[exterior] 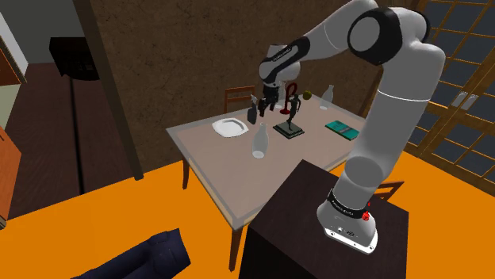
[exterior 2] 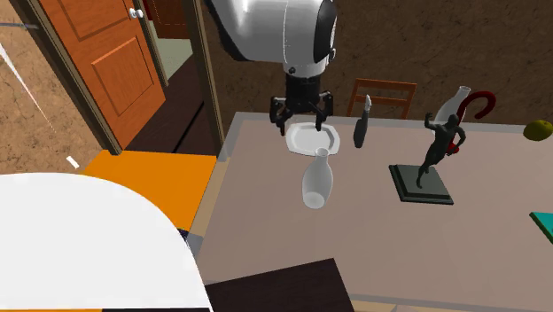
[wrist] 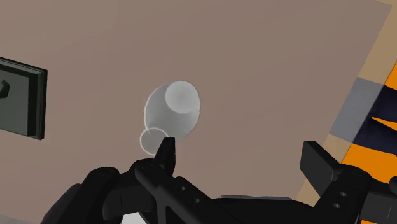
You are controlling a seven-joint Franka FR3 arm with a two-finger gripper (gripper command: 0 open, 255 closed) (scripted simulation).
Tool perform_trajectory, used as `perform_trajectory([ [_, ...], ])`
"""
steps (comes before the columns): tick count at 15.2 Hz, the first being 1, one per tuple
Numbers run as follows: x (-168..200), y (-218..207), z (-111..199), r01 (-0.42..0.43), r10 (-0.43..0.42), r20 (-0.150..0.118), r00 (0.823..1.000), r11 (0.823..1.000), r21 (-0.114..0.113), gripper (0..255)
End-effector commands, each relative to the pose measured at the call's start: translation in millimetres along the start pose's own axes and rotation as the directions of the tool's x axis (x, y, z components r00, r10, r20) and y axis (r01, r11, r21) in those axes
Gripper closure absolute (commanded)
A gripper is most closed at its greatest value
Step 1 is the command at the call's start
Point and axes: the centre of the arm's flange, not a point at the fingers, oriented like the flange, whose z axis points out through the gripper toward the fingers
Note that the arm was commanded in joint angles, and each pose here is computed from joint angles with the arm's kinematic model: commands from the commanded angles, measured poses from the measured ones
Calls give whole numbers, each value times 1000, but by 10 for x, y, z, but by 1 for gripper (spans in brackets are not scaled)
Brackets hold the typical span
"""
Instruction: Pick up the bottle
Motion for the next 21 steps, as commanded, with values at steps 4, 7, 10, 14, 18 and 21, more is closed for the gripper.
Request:
perform_trajectory([
  [4,264,362,502,0,0,18,1000,1000,7,0],
  [7,427,574,809,-1,0,30,1000,1000,12,0],
  [10,587,785,1117,-1,1,41,999,1000,16,0],
  [14,718,961,1434,-2,1,50,999,1000,20,0],
  [18,715,956,1645,-2,1,50,999,1000,20,0],
  [21,712,952,1781,-2,1,50,999,1000,20,0],
])
